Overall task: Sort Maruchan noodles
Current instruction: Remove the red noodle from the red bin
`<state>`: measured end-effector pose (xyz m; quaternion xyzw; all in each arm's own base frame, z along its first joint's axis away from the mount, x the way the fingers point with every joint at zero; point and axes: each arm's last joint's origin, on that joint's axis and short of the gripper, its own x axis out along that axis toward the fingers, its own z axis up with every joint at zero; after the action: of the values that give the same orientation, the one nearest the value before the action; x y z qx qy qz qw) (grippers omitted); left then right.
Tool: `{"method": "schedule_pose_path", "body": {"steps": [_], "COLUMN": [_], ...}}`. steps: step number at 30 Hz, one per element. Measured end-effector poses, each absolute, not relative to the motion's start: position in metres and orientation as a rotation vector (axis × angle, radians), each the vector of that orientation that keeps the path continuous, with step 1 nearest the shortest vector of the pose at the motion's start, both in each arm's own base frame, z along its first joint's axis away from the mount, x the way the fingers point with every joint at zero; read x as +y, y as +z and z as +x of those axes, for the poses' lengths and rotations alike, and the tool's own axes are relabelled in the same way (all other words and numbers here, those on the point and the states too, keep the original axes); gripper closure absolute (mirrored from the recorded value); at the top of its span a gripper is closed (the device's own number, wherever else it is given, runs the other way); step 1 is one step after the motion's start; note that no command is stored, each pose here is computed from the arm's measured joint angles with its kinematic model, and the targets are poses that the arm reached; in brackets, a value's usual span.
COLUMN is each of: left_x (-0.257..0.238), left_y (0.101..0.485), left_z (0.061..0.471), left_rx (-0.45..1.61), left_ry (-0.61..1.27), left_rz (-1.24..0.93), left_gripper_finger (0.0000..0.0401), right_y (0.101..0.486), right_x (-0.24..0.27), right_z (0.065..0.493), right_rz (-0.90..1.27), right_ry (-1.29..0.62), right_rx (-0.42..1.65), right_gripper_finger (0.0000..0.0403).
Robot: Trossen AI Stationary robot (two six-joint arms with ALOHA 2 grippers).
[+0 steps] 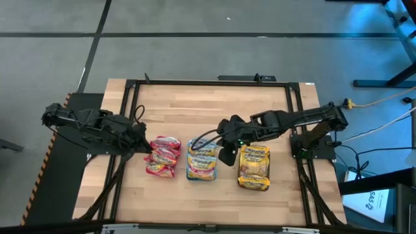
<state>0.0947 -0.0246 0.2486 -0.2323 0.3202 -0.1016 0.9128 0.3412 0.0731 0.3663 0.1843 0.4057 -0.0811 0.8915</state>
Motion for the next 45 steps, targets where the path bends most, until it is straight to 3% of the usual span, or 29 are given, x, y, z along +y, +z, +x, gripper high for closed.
{"method": "schedule_pose_path", "body": {"steps": [21, 45], "left_x": [-0.022, -0.029], "left_y": [0.233, 0.223], "left_z": [0.096, 0.113], "left_rx": [0.821, 0.962], "left_ry": [-0.076, -0.18], "left_rz": [-0.384, -0.369], "left_gripper_finger": [0.033, 0.034], "right_y": [0.364, 0.364], "right_x": [0.074, 0.073], "right_z": [0.343, 0.343], "right_rz": [0.406, 0.397], "right_ry": [-0.182, -0.191], "right_rx": [0.847, 0.843], "right_gripper_finger": [0.0389, 0.0389]}}
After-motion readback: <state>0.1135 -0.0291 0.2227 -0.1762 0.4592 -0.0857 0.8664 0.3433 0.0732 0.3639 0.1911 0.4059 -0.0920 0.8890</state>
